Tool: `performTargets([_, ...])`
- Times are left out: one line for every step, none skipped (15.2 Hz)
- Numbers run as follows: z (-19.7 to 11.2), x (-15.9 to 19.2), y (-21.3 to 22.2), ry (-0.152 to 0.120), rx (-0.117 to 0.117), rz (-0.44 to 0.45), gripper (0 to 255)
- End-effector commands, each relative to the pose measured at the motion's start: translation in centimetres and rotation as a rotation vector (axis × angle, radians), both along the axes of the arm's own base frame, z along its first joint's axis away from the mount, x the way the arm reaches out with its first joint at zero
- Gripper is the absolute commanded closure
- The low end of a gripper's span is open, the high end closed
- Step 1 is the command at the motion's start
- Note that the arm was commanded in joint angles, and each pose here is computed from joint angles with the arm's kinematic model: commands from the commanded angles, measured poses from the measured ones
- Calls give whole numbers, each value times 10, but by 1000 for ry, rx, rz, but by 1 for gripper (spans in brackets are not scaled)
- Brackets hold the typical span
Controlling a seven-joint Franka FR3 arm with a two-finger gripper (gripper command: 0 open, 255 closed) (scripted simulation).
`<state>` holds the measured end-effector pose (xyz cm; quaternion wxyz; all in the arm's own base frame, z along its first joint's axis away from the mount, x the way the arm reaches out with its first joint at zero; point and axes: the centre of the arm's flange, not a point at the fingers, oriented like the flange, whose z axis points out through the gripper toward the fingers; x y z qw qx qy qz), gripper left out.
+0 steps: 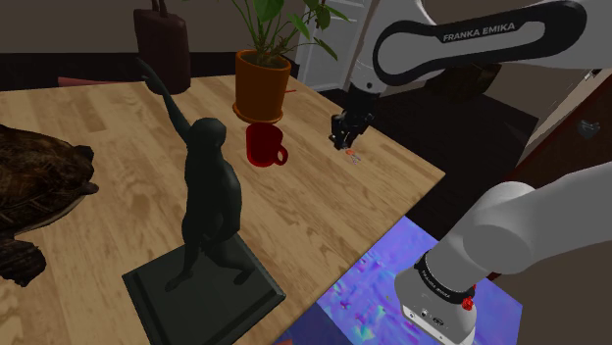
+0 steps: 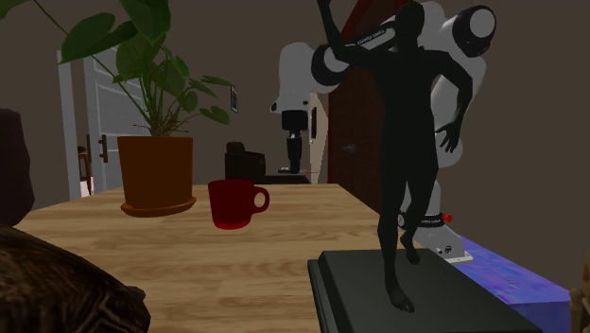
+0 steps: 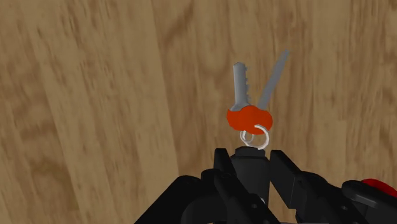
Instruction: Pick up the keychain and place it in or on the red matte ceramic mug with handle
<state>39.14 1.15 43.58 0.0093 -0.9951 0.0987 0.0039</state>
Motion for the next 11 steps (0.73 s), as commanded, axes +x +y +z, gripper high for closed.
performTargets([11, 0, 0, 0, 0, 0, 255])
performTargets([16, 0, 0, 0, 0, 0, 255])
performTargets([21, 0, 0, 0, 0, 0, 255])
performTargets([26, 0, 0, 0, 0, 0, 255])
performTargets([32, 0, 0, 0, 0, 0, 255])
performTargets([37, 0, 0, 0, 0, 0, 255])
performTargets([42, 0, 0, 0, 0, 0, 255])
performTargets([48, 0, 0, 0, 0, 0, 255])
performTargets([53, 0, 0, 0, 0, 0, 255])
performTargets([58, 0, 0, 0, 0, 0, 255])
performTargets([63, 0, 0, 0, 0, 0, 255])
